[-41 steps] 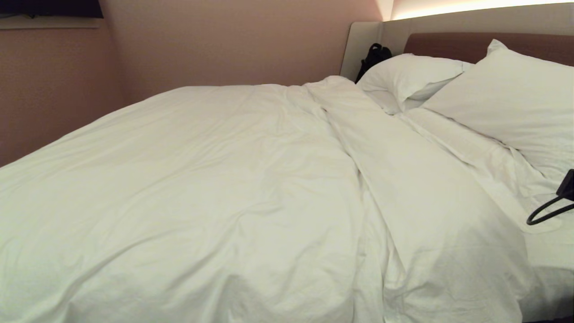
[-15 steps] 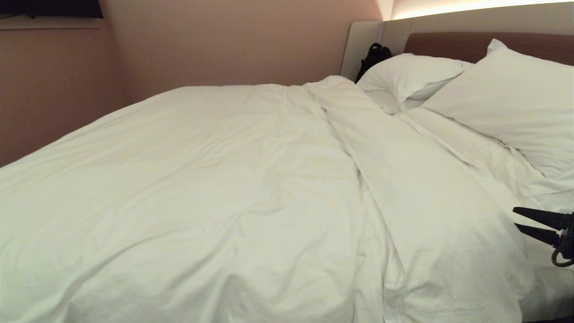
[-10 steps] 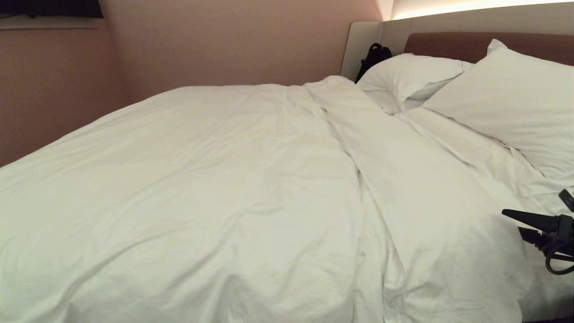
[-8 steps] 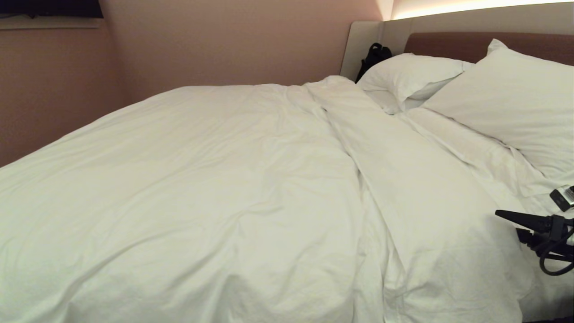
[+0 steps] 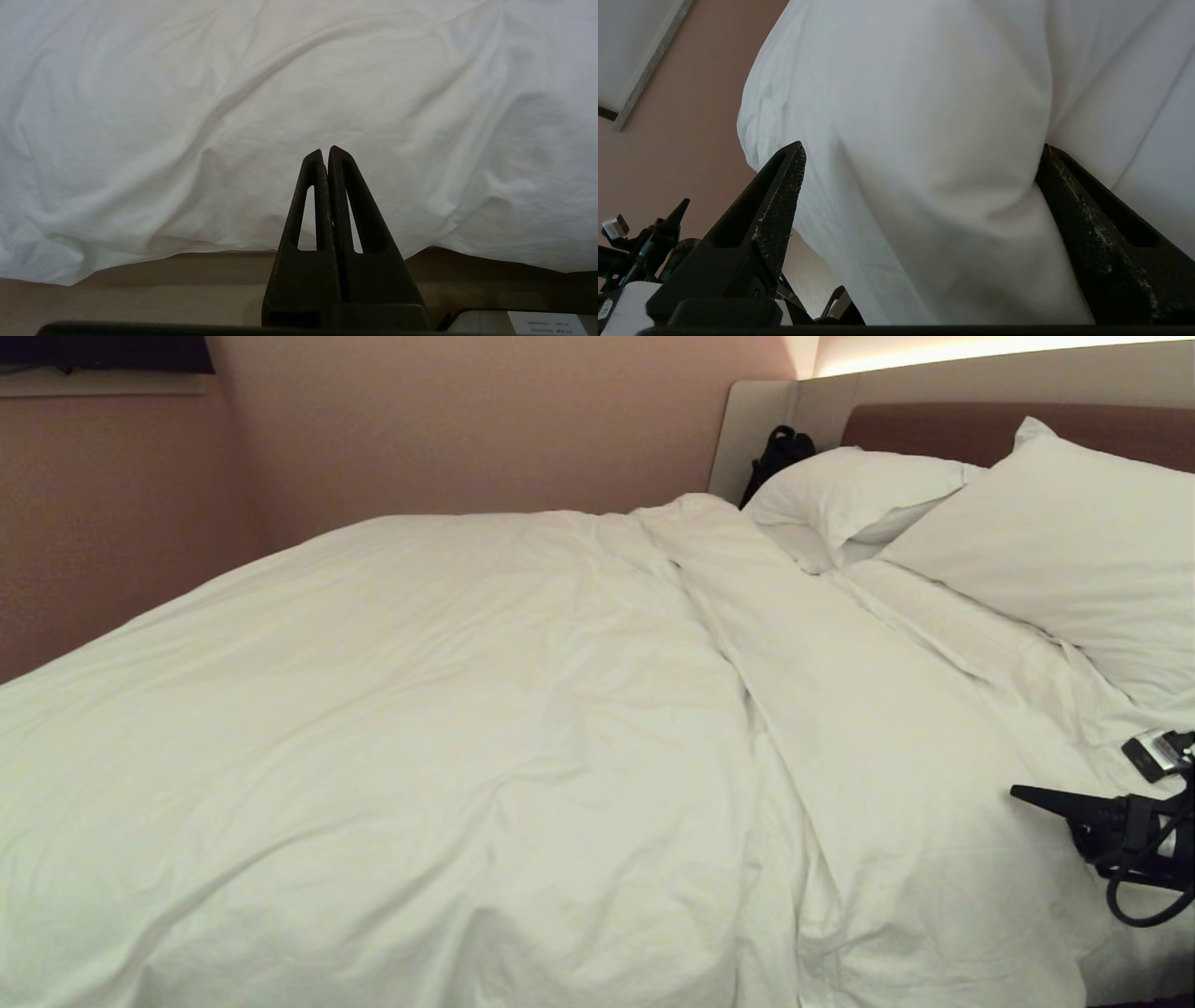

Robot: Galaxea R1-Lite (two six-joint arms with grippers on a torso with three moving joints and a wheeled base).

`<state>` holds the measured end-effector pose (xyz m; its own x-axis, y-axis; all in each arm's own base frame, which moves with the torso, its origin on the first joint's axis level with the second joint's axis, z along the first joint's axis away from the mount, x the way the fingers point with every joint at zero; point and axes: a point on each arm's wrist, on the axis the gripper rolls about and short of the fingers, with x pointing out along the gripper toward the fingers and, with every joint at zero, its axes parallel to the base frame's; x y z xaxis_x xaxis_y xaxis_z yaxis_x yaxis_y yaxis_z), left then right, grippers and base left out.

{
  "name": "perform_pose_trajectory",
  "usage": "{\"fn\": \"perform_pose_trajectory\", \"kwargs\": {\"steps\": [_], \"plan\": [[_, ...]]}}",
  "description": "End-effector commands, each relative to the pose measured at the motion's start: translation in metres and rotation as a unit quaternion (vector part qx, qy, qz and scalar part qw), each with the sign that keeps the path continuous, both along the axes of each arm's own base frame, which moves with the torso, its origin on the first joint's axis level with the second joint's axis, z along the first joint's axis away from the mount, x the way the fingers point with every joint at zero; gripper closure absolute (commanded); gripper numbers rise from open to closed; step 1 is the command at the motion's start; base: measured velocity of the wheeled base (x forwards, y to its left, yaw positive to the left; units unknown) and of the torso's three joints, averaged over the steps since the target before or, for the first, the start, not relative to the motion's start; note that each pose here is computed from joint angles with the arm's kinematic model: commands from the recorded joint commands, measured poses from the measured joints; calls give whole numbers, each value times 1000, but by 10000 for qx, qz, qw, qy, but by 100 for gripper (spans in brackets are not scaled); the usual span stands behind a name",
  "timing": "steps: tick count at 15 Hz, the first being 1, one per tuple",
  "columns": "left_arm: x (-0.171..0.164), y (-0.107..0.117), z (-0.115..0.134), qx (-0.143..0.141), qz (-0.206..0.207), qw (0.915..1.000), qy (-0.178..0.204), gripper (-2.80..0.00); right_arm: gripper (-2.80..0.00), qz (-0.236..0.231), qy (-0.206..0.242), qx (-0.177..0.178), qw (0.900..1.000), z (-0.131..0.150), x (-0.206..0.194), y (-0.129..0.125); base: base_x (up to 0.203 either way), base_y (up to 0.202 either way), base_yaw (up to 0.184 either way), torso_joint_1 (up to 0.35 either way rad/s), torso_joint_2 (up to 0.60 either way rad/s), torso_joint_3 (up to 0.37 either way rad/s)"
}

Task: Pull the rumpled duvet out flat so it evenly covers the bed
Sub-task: Flatten the corners of the folded blanket

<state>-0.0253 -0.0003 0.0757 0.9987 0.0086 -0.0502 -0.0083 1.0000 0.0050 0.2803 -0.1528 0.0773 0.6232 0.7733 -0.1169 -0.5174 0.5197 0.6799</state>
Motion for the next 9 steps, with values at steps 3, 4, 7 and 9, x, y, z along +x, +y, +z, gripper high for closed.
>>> {"fn": "perform_pose_trajectory", "kwargs": {"steps": [3, 4, 7, 9], "plan": [[0, 0, 0, 5, 1, 10000, 2, 0, -280, 146, 38, -236, 9996, -6, -1, 20, 0, 0, 0, 0, 0, 0], [0, 0, 0, 4, 3, 10000, 2, 0, -280, 199, 51, -353, 9992, -9, -1, 28, 0, 0, 0, 0, 0, 0], [0, 0, 0, 5, 3, 10000, 2, 0, -280, 303, -40, -594, 9978, -11, -5, 40, 0, 0, 0, 0, 0, 0], [0, 0, 0, -2, 3, 10000, 2, 0, -280, 302, -48, -604, 9977, -9, -6, 40, 0, 0, 0, 0, 0, 0]]}}
